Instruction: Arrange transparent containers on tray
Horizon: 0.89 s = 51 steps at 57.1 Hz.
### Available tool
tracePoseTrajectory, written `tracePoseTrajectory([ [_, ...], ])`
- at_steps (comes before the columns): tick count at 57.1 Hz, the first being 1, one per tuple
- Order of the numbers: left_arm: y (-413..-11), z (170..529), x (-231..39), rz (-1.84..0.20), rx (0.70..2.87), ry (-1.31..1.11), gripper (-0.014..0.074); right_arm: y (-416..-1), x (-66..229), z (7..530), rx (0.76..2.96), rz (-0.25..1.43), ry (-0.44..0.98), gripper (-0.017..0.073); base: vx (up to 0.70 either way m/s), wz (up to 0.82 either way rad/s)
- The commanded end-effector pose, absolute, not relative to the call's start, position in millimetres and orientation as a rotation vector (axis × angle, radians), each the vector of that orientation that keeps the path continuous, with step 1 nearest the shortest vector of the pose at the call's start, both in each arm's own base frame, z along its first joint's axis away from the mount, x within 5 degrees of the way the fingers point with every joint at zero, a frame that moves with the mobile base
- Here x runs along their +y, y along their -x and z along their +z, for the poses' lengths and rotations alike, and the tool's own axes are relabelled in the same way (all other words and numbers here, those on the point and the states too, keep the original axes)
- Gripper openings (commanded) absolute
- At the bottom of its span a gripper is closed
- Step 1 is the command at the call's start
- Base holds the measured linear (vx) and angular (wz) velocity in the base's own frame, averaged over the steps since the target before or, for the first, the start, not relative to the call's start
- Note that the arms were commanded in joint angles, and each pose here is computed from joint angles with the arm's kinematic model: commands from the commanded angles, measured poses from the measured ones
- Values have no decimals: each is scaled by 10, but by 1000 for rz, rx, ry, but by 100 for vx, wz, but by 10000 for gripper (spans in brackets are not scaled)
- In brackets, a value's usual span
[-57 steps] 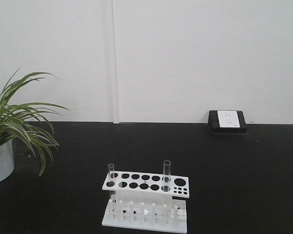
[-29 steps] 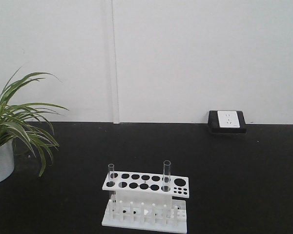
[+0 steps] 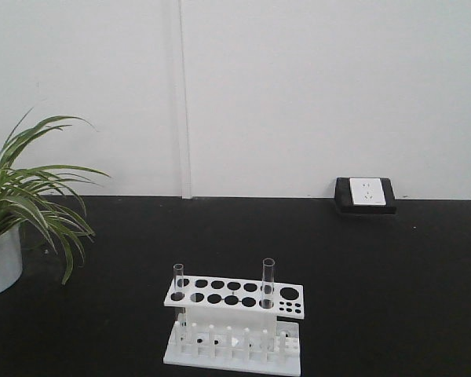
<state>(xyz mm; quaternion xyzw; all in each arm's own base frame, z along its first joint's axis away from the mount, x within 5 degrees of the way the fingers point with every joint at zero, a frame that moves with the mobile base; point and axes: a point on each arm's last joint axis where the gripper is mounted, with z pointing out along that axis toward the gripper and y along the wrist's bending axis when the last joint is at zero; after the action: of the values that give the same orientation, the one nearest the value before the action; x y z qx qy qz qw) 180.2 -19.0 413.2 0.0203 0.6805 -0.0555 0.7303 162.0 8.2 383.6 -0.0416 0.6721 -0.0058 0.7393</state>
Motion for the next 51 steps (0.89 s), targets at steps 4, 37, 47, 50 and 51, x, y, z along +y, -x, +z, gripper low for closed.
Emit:
tracePoseTrajectory([
  [4, -1868, 4276, -205, -152, 1420, -23, 15, -1647, 88, 4003, 1374, -18, 101, 12, 0, 0],
  [37, -1955, 4205, -217, -90, 1463, -81, 545, -1653, 88, 3999, 1377, -22, 104, 716, 0, 0],
  [47, -1943, 4253, -213, -157, 1415, -18, 570, -1639, 90, 4035, 1340, 9, 81, 721, 0, 0],
  [50, -1940, 4272, -209, -196, 1395, 19, 565, -1637, 91, 4044, 1331, 39, 58, 710, 0, 0],
  [51, -1940, 4273, -209, -197, 1394, 20, 563, -1637, 91, 4045, 1330, 45, 53, 706, 0, 0],
])
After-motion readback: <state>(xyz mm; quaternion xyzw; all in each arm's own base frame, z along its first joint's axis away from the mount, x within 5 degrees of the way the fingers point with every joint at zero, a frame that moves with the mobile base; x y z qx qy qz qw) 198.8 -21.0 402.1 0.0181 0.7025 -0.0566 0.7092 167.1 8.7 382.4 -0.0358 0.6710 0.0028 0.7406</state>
